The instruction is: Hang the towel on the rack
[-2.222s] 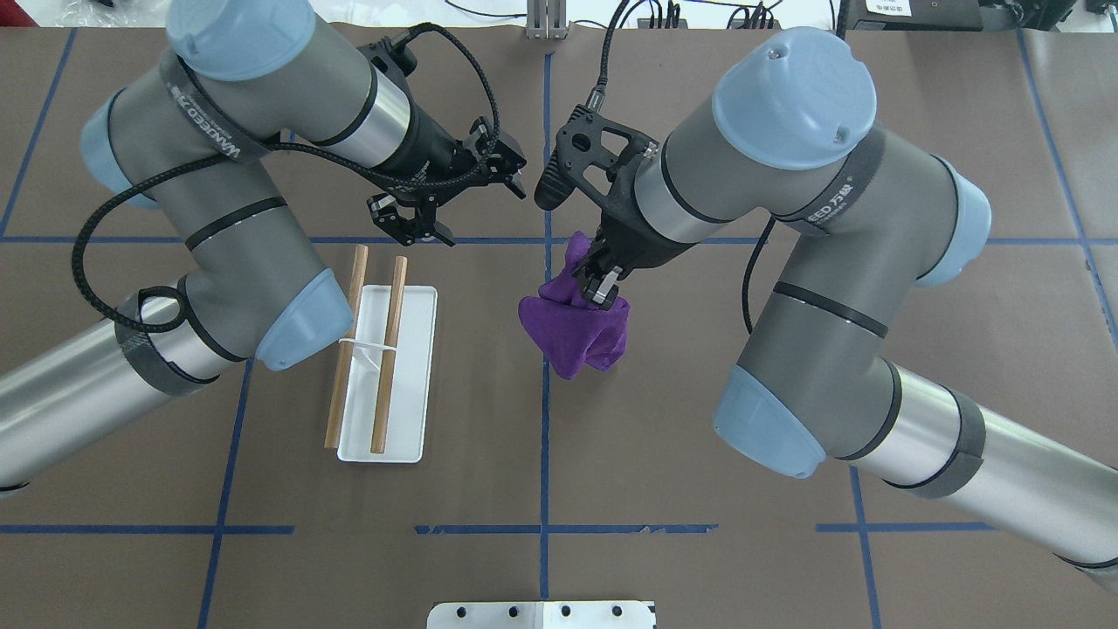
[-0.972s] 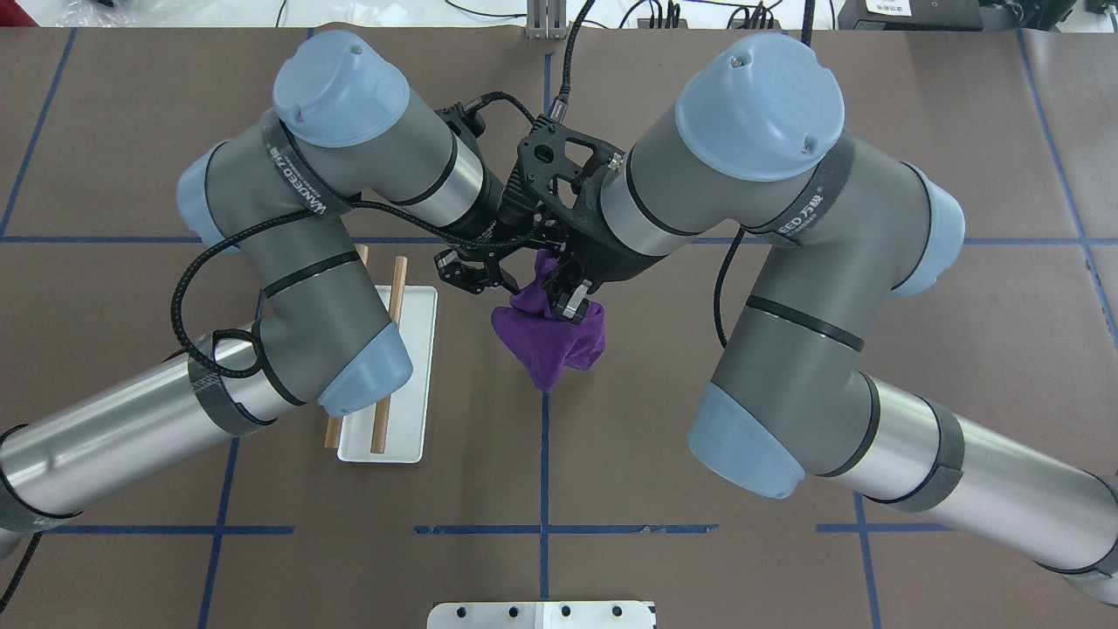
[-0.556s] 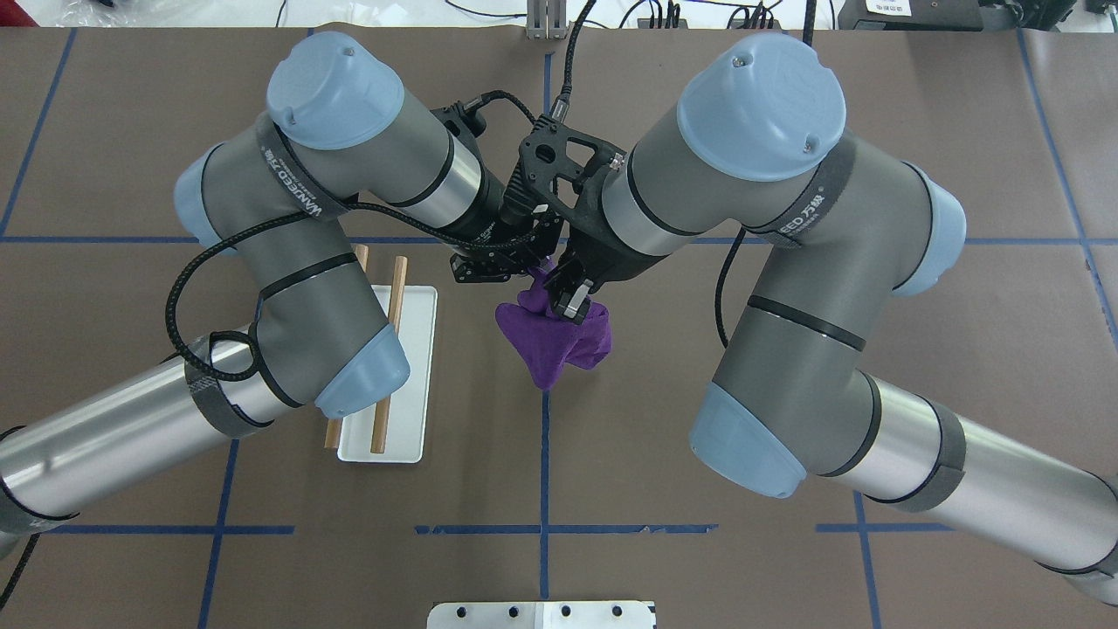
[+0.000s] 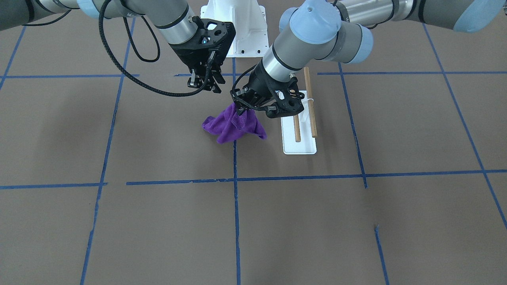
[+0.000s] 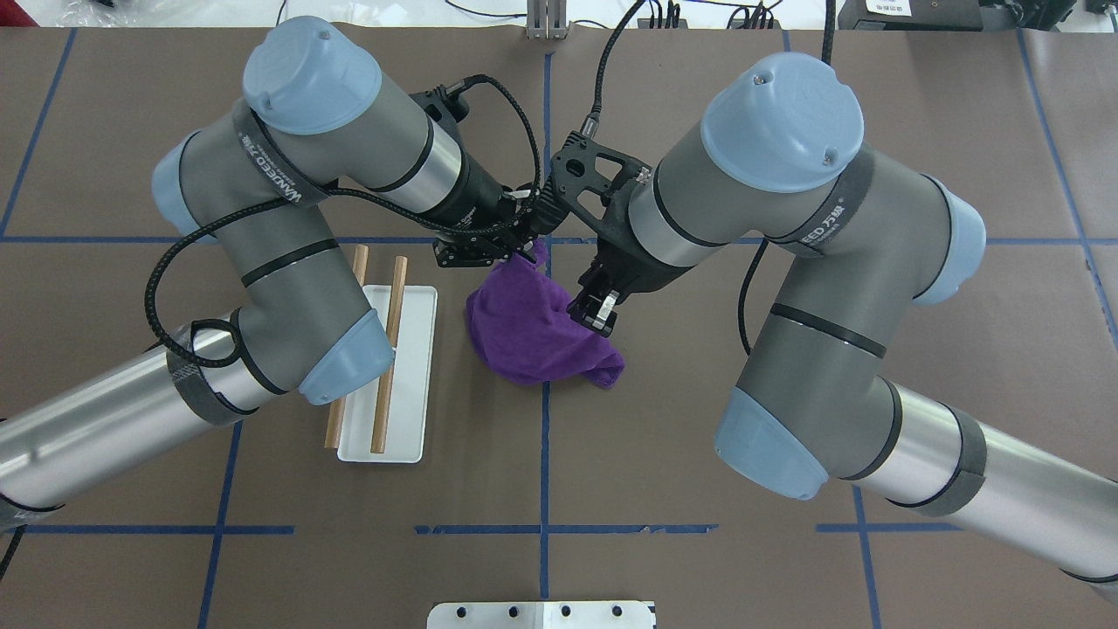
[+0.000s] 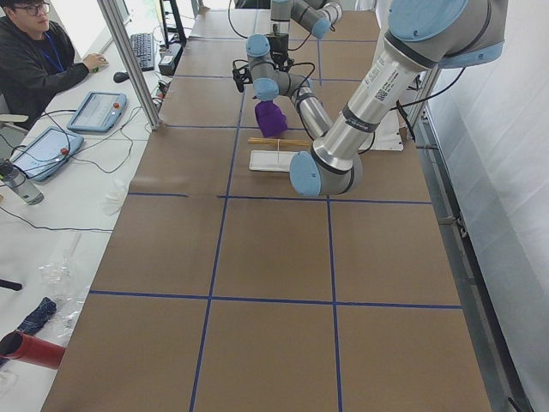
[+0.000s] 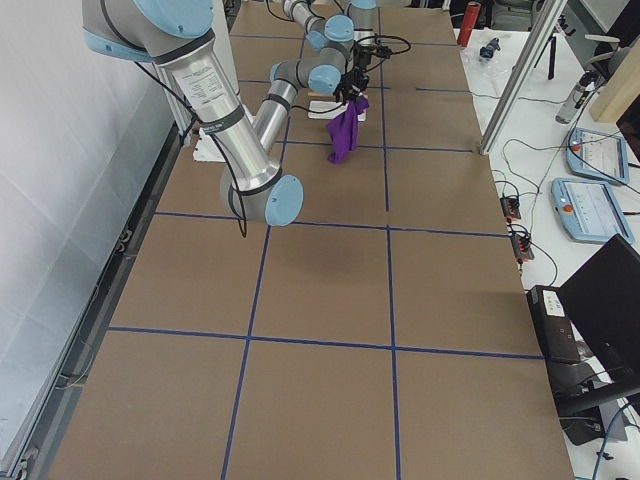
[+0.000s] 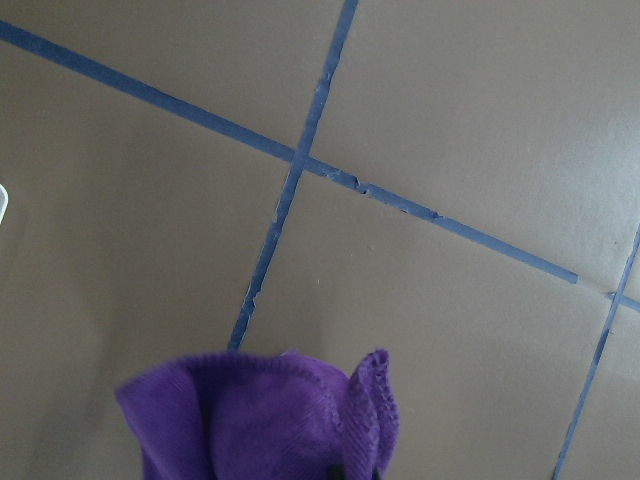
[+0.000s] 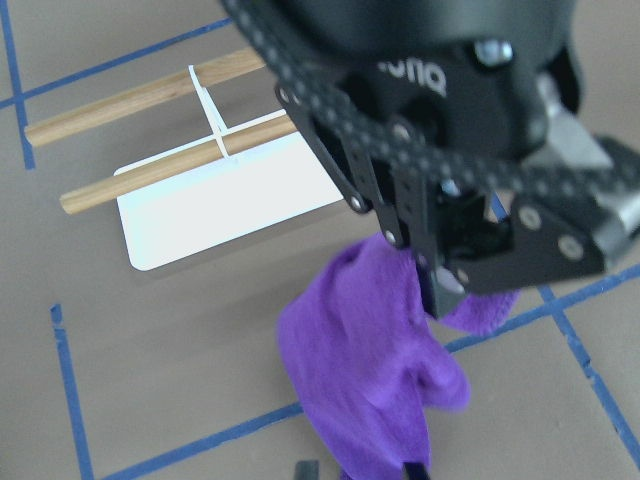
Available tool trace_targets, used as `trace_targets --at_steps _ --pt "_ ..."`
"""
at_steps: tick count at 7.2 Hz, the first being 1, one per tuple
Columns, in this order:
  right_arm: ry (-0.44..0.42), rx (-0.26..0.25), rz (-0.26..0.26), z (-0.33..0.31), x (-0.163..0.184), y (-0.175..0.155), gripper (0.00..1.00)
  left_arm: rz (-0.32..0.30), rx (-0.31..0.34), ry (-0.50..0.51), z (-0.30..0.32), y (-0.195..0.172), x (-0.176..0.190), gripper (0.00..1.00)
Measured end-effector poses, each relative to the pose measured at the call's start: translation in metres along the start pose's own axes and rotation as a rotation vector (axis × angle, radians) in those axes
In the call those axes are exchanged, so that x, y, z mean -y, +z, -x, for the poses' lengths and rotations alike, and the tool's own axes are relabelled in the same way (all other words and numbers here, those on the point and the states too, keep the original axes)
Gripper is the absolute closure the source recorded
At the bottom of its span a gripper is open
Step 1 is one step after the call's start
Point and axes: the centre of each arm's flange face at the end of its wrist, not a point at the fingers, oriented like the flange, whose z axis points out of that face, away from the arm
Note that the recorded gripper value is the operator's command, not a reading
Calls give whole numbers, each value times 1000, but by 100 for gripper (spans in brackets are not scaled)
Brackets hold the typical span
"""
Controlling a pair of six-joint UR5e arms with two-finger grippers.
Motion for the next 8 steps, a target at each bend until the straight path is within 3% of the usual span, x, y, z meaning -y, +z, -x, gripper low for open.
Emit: trace_targets --at_steps 2,3,5,7,8 --pt "136 -26 131 -34 -26 3 1 -17 7 13 29 -15 7 100" --pt "211 -58 203 -59 -42 -1 0 -27 8 25 47 -27 9 100" --pt "381 -154 330 -144 -106 -16 0 -72 4 77 81 -62 25 100" --pt "420 -211 418 -262 -188 -46 0 -116 35 182 125 -89 46 100" --pt "415 -196 447 -309 -234 -67 0 -134 66 231 153 -99 58 100"
